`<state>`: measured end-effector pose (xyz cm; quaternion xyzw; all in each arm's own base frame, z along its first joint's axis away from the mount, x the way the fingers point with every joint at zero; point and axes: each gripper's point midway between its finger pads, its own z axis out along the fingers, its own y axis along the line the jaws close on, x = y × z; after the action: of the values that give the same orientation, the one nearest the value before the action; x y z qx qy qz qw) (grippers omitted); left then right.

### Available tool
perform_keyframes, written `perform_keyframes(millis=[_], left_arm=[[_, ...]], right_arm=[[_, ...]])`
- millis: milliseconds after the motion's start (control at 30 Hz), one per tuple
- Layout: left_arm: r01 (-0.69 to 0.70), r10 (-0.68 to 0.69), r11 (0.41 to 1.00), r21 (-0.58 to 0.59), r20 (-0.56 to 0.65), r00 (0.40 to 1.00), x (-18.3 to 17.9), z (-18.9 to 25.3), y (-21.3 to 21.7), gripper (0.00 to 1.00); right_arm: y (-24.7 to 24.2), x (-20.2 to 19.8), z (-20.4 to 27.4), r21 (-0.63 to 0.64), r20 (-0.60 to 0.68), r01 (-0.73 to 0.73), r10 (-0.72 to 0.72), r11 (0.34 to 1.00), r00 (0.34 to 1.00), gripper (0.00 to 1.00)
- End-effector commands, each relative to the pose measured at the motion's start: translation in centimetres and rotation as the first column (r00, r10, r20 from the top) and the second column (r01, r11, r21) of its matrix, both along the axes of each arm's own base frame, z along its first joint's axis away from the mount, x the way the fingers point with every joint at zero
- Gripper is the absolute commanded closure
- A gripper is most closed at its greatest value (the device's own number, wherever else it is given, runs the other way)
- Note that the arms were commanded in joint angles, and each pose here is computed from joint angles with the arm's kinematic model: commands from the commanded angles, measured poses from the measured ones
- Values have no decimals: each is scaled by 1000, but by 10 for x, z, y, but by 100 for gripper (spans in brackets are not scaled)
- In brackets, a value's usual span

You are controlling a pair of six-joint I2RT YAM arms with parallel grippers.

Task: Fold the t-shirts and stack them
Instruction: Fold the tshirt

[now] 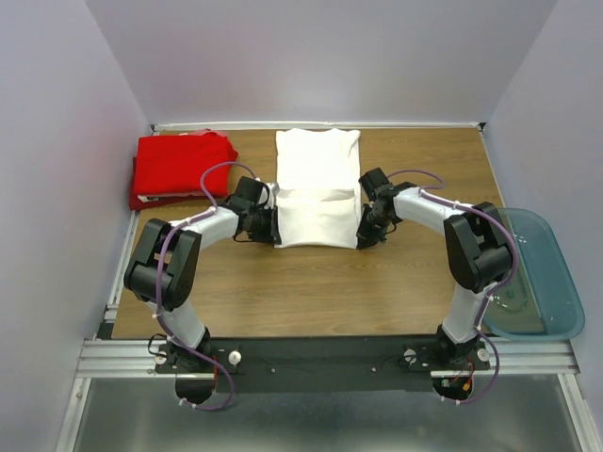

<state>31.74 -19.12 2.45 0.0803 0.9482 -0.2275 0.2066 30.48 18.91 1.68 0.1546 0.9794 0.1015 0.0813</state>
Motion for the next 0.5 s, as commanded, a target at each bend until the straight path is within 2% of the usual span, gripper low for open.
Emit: perform_keyframes(millis=[0, 133, 167, 200, 467], left_arm=[[41, -29, 997, 63, -178, 984, -47, -41, 8, 74], [54, -43, 998, 46, -209, 977, -59, -49, 6, 85], [54, -44, 998, 38, -212, 976, -60, -50, 5, 95], [54, -45, 998, 37, -212, 976, -62, -51, 6, 100], [29, -14, 994, 108, -138, 990, -53, -38, 20, 100]], right_arm=[[-1, 3, -6, -25, 5, 3, -3, 1000, 1000, 98], [-1, 4, -5, -24, 10, 2, -1, 1000, 1000, 99], [-1, 4, -5, -25, 11, 0, 0, 1000, 1000, 100], [-1, 4, -5, -25, 11, -1, 2, 1000, 1000, 99], [-13, 0, 2, -66, 29, 5, -3, 998, 1000, 100]])
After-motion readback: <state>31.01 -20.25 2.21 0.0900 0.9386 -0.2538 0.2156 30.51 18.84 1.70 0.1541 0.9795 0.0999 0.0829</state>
